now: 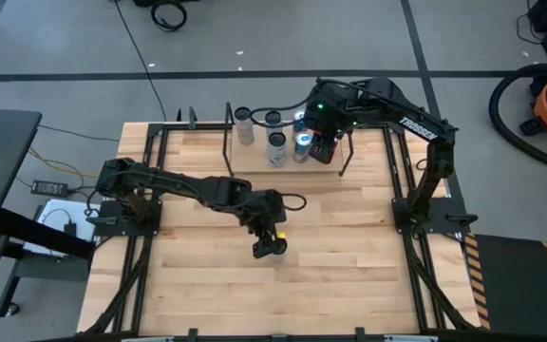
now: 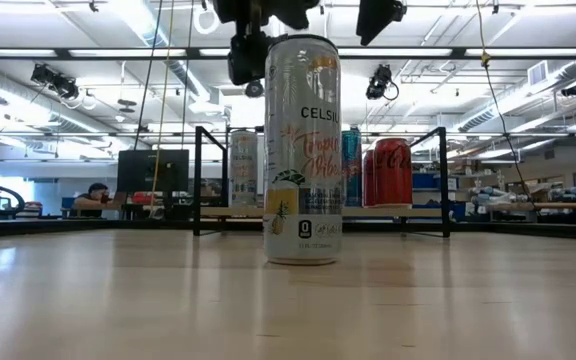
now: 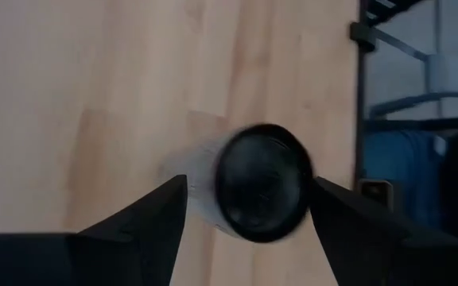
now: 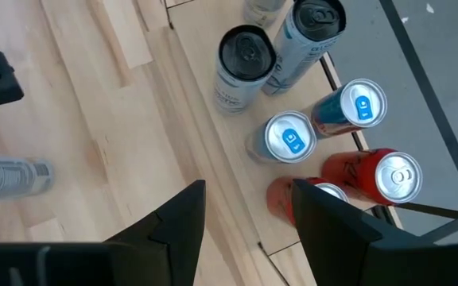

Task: Place canned beverage on shelf
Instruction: Put the white yellow soda can on the shelf aligned with the white yellow soda can

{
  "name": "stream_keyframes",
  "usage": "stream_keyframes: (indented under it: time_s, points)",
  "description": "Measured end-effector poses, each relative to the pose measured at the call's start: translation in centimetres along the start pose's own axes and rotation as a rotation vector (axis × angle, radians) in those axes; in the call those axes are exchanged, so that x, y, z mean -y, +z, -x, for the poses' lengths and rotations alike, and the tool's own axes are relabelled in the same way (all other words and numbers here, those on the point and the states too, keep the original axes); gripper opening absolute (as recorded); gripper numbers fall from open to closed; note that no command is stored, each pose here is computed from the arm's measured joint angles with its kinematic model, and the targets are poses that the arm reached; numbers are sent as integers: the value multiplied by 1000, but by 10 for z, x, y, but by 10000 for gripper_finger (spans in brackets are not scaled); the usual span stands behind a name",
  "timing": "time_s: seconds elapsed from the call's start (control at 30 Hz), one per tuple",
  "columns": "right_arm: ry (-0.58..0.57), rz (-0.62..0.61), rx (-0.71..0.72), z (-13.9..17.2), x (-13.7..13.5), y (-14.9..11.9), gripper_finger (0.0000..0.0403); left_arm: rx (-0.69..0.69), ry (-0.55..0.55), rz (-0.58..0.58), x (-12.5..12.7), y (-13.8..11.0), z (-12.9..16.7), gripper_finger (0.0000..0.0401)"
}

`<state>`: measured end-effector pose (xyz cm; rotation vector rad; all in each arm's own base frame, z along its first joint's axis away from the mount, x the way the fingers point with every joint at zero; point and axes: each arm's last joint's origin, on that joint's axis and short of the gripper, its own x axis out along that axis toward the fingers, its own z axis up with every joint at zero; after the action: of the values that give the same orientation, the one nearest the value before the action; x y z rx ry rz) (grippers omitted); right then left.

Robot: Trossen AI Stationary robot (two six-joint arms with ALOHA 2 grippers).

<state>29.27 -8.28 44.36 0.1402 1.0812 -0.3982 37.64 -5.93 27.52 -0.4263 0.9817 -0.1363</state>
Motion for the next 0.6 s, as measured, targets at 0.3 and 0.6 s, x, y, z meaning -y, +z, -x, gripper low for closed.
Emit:
stream_keyframes:
  time_s: [0.3, 0.6]
  points:
    - [0, 2, 0, 0, 0, 0, 194, -4, -37, -6, 5, -1, 0, 261]
    - [0, 2, -1, 0, 0, 0, 194, 41, 69, -185, 31, -12, -9, 261]
